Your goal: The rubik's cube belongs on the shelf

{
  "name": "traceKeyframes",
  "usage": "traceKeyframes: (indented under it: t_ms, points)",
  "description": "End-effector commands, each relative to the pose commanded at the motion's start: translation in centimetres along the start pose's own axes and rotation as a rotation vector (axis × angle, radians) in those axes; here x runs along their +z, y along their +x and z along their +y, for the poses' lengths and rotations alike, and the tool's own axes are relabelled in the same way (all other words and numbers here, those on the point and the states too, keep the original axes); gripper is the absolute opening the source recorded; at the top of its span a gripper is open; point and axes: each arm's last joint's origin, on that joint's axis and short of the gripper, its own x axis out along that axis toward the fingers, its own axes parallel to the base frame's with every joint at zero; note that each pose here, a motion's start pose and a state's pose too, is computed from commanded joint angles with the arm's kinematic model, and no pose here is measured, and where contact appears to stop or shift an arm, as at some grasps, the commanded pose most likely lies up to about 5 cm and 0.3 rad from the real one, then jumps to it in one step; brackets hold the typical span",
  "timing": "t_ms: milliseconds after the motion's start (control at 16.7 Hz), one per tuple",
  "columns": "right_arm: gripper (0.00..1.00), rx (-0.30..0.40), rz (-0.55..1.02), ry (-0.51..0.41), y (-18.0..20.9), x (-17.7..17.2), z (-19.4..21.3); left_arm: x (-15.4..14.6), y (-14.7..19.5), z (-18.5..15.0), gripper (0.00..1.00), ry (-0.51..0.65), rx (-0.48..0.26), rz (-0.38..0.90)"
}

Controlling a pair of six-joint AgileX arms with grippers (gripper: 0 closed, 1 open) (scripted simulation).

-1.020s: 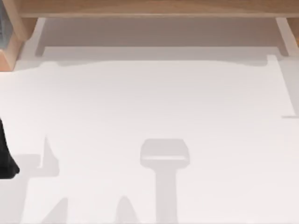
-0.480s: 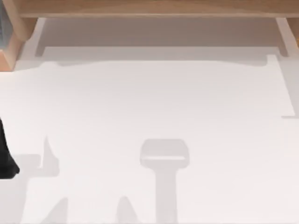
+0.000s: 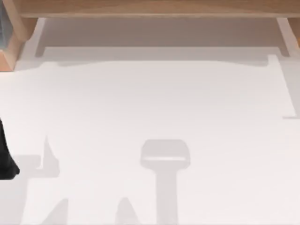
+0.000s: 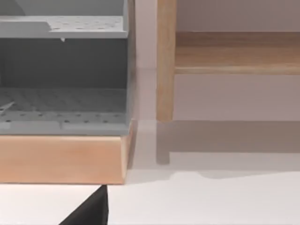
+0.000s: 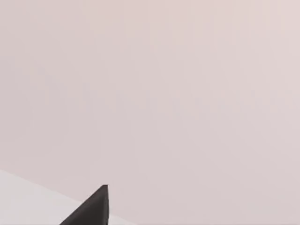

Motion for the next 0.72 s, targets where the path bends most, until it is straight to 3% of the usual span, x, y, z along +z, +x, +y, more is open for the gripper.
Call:
traceKeyframes:
  t_ms: [420, 720]
  points:
    - [1.00, 0.475, 0.242, 0.260, 2.2, 9.4, 2.6, 0.0, 0.0, 0.0, 1.00, 0.000, 0.000, 0.000]
    - [1.00, 0.711, 0.457, 0.347, 2.7, 12.9, 6.4, 0.0, 0.0, 0.0, 1.00, 0.000, 0.000, 0.000]
